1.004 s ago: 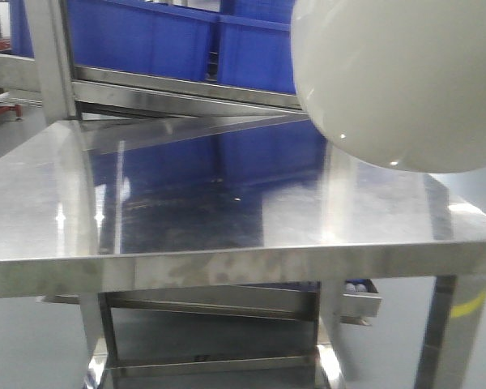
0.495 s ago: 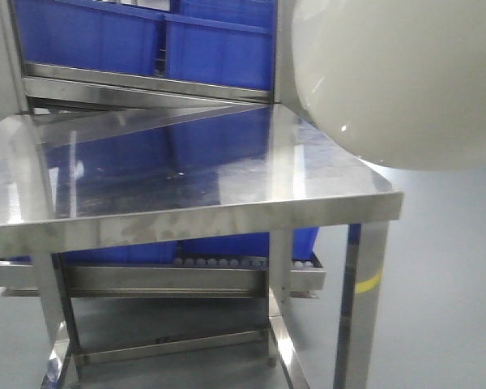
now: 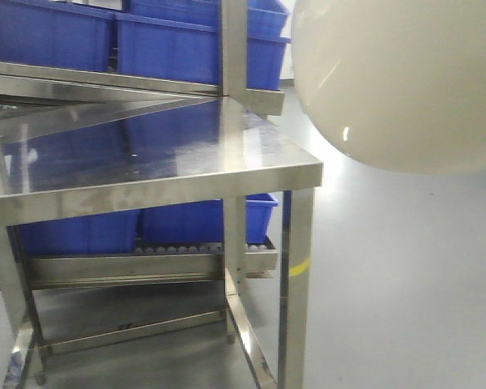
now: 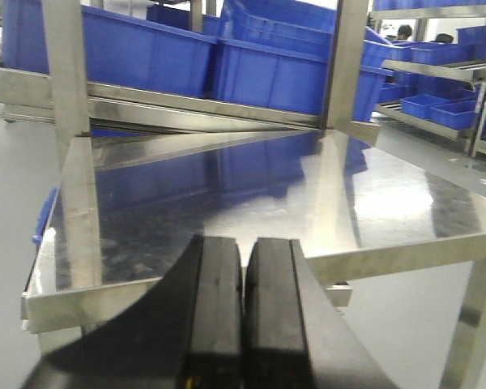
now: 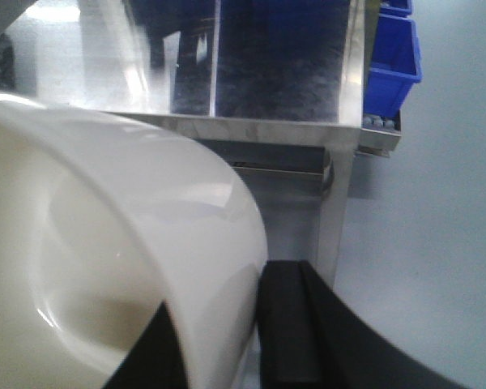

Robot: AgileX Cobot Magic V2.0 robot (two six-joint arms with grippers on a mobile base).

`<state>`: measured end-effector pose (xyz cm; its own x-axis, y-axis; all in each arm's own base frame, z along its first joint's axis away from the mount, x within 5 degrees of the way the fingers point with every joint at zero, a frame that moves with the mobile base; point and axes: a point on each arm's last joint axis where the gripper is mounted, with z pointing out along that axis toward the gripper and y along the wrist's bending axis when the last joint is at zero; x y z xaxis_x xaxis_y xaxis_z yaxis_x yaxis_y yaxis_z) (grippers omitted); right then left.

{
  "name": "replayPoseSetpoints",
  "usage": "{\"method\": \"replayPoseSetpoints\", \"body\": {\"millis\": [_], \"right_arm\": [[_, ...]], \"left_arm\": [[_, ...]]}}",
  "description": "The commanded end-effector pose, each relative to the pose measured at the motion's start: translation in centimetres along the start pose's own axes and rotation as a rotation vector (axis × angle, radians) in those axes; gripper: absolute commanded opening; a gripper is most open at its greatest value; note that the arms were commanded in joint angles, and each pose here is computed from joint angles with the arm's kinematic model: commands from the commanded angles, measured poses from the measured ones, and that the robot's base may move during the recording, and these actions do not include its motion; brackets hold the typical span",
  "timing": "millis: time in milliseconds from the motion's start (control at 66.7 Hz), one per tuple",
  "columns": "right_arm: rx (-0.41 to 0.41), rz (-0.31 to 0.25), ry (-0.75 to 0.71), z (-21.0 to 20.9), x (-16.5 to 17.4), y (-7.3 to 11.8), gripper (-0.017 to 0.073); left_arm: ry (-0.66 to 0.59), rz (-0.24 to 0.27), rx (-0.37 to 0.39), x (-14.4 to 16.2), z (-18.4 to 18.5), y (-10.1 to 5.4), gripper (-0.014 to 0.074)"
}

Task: Move white bin to right shelf second layer
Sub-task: 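Hold the bin in the right gripper while backing away from the table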

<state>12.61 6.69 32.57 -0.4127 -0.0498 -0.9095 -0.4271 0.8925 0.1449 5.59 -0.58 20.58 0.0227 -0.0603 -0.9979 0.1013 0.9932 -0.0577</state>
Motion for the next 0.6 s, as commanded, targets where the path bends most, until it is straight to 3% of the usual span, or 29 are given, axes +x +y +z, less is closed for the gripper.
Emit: {"method": "replayPoseSetpoints", "body": {"millis": [0,585], "right_arm": [[-0.004,-0.001,-0.134,-0.63,-1.87,0.13,0.0055],[-0.004,-0.001,-0.134,-0.63,-1.87,0.13,0.0055]], "left_arm": [[-0.052,-0.019,0.002,0.45,0.08,0.05,0.0085],[-0.052,-0.019,0.002,0.45,0.08,0.05,0.0085]]}}
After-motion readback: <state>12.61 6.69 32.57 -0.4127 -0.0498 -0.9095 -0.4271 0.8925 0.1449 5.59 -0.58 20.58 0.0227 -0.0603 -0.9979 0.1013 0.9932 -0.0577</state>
